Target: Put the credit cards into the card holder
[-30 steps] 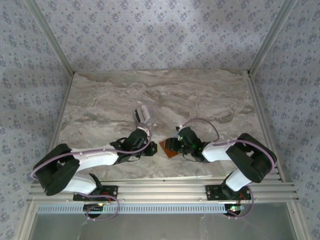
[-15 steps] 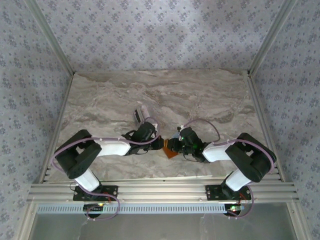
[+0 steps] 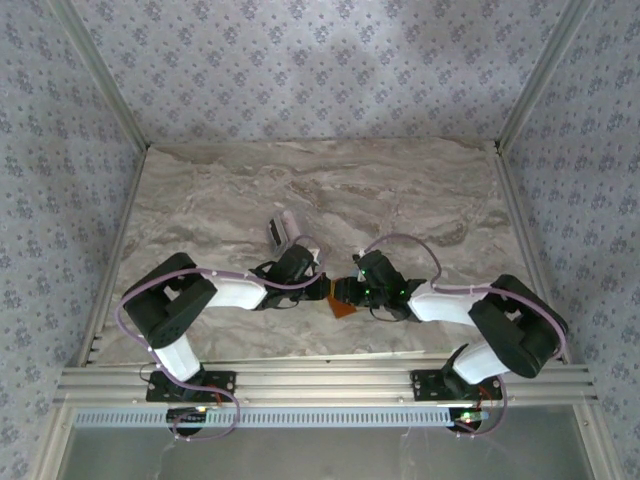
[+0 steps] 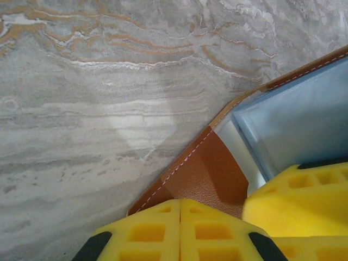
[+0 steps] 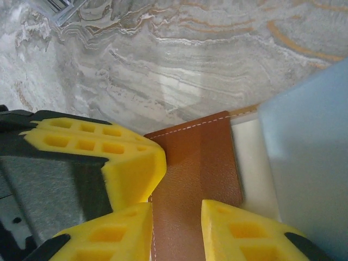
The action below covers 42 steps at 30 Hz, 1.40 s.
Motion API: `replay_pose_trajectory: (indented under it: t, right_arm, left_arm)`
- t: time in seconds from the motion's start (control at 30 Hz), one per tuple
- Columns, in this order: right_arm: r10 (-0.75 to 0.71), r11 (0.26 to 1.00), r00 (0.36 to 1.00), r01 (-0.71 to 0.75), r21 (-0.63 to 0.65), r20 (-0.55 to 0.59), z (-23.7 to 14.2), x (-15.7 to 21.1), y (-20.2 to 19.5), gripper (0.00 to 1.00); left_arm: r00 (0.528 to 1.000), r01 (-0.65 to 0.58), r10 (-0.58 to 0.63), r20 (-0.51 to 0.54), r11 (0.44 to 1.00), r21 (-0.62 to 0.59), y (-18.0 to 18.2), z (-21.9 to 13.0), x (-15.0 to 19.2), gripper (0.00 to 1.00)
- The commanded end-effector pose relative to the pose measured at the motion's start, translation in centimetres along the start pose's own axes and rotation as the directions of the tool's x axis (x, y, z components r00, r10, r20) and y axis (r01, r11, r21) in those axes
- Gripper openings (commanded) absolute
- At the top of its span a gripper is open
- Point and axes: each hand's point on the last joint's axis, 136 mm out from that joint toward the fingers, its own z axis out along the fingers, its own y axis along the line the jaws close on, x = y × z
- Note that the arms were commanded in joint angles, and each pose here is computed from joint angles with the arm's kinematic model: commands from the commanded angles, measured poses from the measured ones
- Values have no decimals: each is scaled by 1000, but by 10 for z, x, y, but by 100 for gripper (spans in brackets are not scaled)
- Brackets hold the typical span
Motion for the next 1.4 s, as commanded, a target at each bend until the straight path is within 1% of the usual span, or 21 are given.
replay_pose_trajectory:
  t: [0.0, 0.13, 0.23, 0.37, 0.43, 0.57, 0.63, 0.83, 0.97, 1.07, 1.17, 1.23, 1.37]
  right_arm:
    - [-61, 995, 998, 62, 81, -13, -12, -6, -4, 34]
    - [-91, 983, 996, 90, 158, 4, -20, -18, -11, 34]
    - [-92, 968, 996, 85, 238, 21, -25, -24, -27, 34]
    - [-96, 947, 994, 77, 313, 46, -29, -28, -43, 33]
    - [-92, 933, 994, 66, 355, 59, -29, -27, -54, 32]
    - [-64, 926, 997, 44, 375, 41, -19, -16, -66, 30]
    - [-44, 931, 998, 25, 365, 42, -14, -8, -71, 30]
    - [4, 949, 1000, -2, 316, -6, 9, 23, -74, 30]
    - [54, 978, 998, -46, 201, -35, 26, 41, -56, 29]
    - [59, 980, 998, -55, 190, -13, 28, 45, -46, 29]
    - [75, 976, 997, -79, 204, 28, 24, 44, -46, 28]
    - [88, 978, 995, -93, 189, 39, 24, 45, -45, 28]
    - [46, 987, 999, -49, 155, 25, 26, 44, -29, 30]
  left_arm:
    - [998, -6, -2, -67, 993, -119, 40, 3, 23, 7]
    - [997, -11, 3, -72, 993, -121, 41, 2, 24, 7]
    - [997, -15, 6, -73, 992, -126, 42, 1, 24, 7]
    - [998, -15, 6, -67, 991, -134, 46, -3, 24, 7]
    - [998, -11, 2, -58, 990, -143, 49, -5, 23, 7]
    - [999, 12, -18, -38, 987, -157, 55, -11, 15, 7]
    - [999, 24, -29, -27, 987, -162, 59, -13, 9, 7]
    - [999, 35, -36, -4, 986, -165, 61, -20, -6, 7]
    - [999, 51, -50, 10, 983, -174, 66, -24, -11, 8]
    - [998, 63, -60, 23, 982, -176, 67, -29, -18, 8]
    - [998, 60, -53, 44, 984, -170, 61, -35, -28, 9]
    - [998, 50, -43, 47, 984, -169, 56, -38, -34, 10]
    - [998, 45, -38, 44, 986, -160, 52, -40, -37, 10]
